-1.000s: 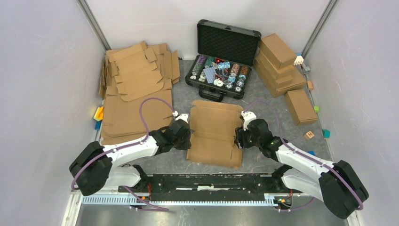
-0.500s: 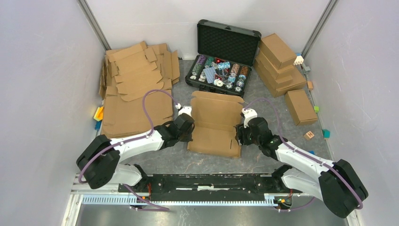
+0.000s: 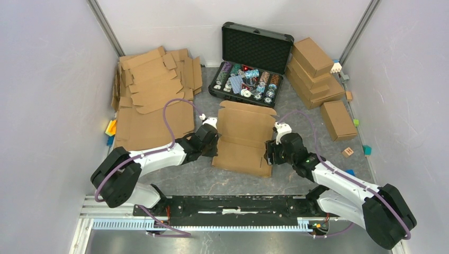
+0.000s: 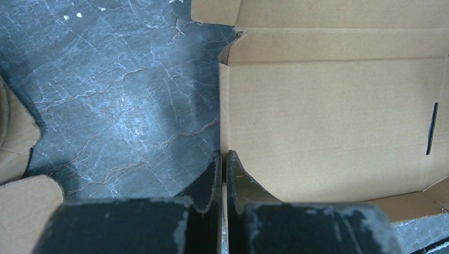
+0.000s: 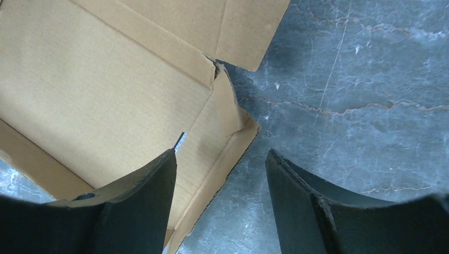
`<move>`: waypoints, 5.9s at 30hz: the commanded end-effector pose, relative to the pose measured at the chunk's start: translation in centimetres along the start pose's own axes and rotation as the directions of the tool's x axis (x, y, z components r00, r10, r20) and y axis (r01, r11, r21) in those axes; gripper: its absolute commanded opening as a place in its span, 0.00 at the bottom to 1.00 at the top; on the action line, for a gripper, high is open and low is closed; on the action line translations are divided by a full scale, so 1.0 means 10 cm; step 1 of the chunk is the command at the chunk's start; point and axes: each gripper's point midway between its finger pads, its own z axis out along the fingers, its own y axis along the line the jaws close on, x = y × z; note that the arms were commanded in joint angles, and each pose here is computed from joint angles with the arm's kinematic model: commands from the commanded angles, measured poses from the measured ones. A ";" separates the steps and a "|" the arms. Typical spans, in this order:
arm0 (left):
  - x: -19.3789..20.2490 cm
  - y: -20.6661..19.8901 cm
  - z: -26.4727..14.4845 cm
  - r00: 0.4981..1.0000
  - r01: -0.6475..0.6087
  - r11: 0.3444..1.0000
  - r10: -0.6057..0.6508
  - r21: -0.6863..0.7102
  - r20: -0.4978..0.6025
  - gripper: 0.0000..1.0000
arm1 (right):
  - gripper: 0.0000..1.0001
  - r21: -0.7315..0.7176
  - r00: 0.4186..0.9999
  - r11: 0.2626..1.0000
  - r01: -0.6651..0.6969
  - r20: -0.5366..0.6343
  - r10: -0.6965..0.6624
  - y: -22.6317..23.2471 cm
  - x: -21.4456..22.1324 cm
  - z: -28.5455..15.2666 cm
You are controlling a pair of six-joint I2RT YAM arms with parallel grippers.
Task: Fold the paper box
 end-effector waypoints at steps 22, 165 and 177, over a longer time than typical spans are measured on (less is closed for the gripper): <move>-0.14 -0.12 -0.11 0.998 -0.036 0.997 0.033 0.072 0.044 0.02 | 0.03 -0.115 0.986 0.981 -0.157 0.045 0.163 0.32 -0.39 -0.13; -0.16 -0.05 -0.17 0.995 0.035 0.988 -0.049 0.152 0.089 0.02 | 0.19 -0.370 0.972 0.910 -0.186 0.068 0.226 0.66 -0.33 -0.23; -0.15 -0.07 -0.15 0.995 0.050 0.987 -0.063 0.155 0.079 0.02 | 0.32 -0.430 0.969 0.882 -0.193 0.057 0.240 0.78 -0.38 -0.26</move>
